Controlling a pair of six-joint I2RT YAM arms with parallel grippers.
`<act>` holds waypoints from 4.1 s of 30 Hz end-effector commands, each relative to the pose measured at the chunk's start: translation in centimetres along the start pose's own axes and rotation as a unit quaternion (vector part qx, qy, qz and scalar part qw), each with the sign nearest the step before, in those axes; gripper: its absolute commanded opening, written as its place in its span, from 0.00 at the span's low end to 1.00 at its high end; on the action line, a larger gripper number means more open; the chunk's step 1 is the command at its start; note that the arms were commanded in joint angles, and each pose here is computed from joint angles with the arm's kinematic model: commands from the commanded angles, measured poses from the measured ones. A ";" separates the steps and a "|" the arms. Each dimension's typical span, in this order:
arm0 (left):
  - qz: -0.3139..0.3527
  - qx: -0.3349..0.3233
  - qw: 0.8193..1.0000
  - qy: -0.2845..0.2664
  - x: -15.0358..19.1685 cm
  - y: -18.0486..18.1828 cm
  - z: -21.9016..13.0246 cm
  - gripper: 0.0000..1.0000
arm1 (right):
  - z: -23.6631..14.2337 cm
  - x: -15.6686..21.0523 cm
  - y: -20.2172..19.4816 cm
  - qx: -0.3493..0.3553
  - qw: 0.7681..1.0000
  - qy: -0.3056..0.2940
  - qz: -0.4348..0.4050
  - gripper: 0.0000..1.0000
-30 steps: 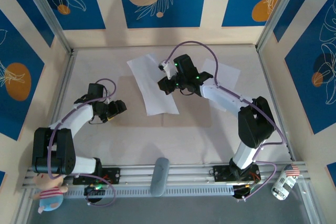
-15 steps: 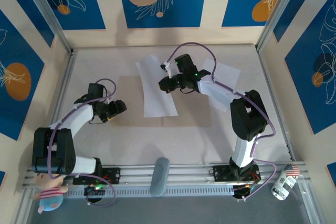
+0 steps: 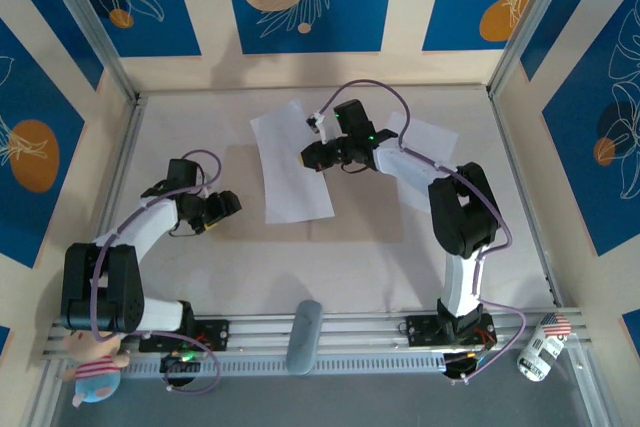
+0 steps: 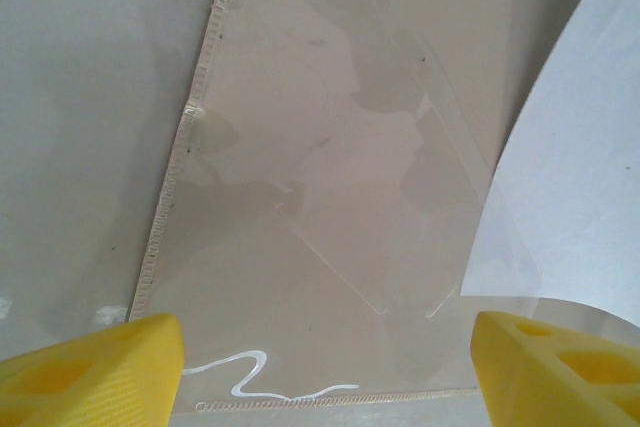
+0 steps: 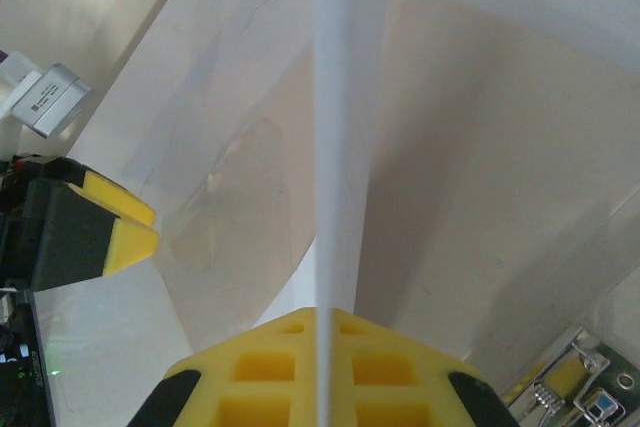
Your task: Put the files into the folder
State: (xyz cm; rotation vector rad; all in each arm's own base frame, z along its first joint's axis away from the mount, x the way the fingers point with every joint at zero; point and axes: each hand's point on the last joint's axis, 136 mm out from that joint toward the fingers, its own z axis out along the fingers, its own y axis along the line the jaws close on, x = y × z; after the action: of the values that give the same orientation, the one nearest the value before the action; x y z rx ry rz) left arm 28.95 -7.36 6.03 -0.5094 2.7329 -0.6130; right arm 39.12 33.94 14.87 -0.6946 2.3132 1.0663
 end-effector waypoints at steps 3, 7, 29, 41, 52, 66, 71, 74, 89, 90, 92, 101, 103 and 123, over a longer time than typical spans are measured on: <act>-0.002 0.002 1.000 0.011 0.5 0.4 0.2 0.76 | 0.6 -1.0 0.4 -0.026 1.000 -0.004 0.010 0.00; -0.001 0.001 1.000 0.010 0.4 0.3 0.2 0.76 | 1.2 -0.9 0.3 -0.034 0.999 -0.001 0.017 0.00; -0.003 -0.001 1.000 0.016 0.5 0.6 0.7 0.76 | 3.9 -1.4 -0.4 -0.045 0.998 0.011 0.034 0.00; -0.005 0.000 1.000 0.017 0.6 0.6 0.9 0.76 | 3.7 -0.6 0.7 -0.041 0.999 0.030 0.018 0.00; -0.007 0.002 1.000 0.018 0.8 0.7 1.0 0.76 | 4.0 0.4 0.7 -0.042 0.997 0.044 0.051 0.00; -0.009 0.005 1.000 0.019 0.9 0.6 1.1 0.76 | 4.2 1.0 -0.9 -0.017 0.990 0.058 0.126 0.01; -0.010 0.006 1.000 0.021 1.1 0.7 1.2 0.76 | 4.4 1.6 -1.0 -0.018 0.988 0.062 0.138 0.01; -0.010 0.007 1.000 0.022 1.1 0.7 1.3 0.76 | 4.5 1.9 -1.1 -0.020 0.987 0.063 0.145 0.01; -0.010 0.011 1.000 0.026 1.2 0.7 1.5 0.77 | 4.8 2.9 -2.9 -0.001 0.982 0.070 0.175 0.19; -0.011 0.010 1.000 0.026 1.3 0.7 1.5 0.77 | 4.9 3.0 -3.1 0.001 0.982 0.072 0.175 0.23; -0.011 0.010 1.000 0.026 1.3 0.7 1.5 0.77 | 5.1 2.9 -3.5 0.003 0.982 0.075 0.173 0.29; -0.010 0.007 1.000 0.028 1.3 0.8 1.5 0.77 | 5.7 1.6 -4.7 -0.001 0.983 0.077 0.169 0.38; -0.010 0.008 1.000 0.027 1.2 0.8 1.5 0.77 | 5.7 1.1 -5.0 -0.001 0.983 0.073 0.166 0.40; -0.007 0.002 1.000 0.030 1.0 0.7 1.3 0.77 | 7.8 -2.3 -7.5 -0.023 0.986 0.067 0.150 0.41</act>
State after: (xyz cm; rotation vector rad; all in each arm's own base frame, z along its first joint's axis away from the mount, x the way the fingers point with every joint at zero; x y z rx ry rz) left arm 28.39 -7.75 4.20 -0.5198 2.7711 -0.6427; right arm 47.65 35.91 7.37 -0.4007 2.5741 1.2081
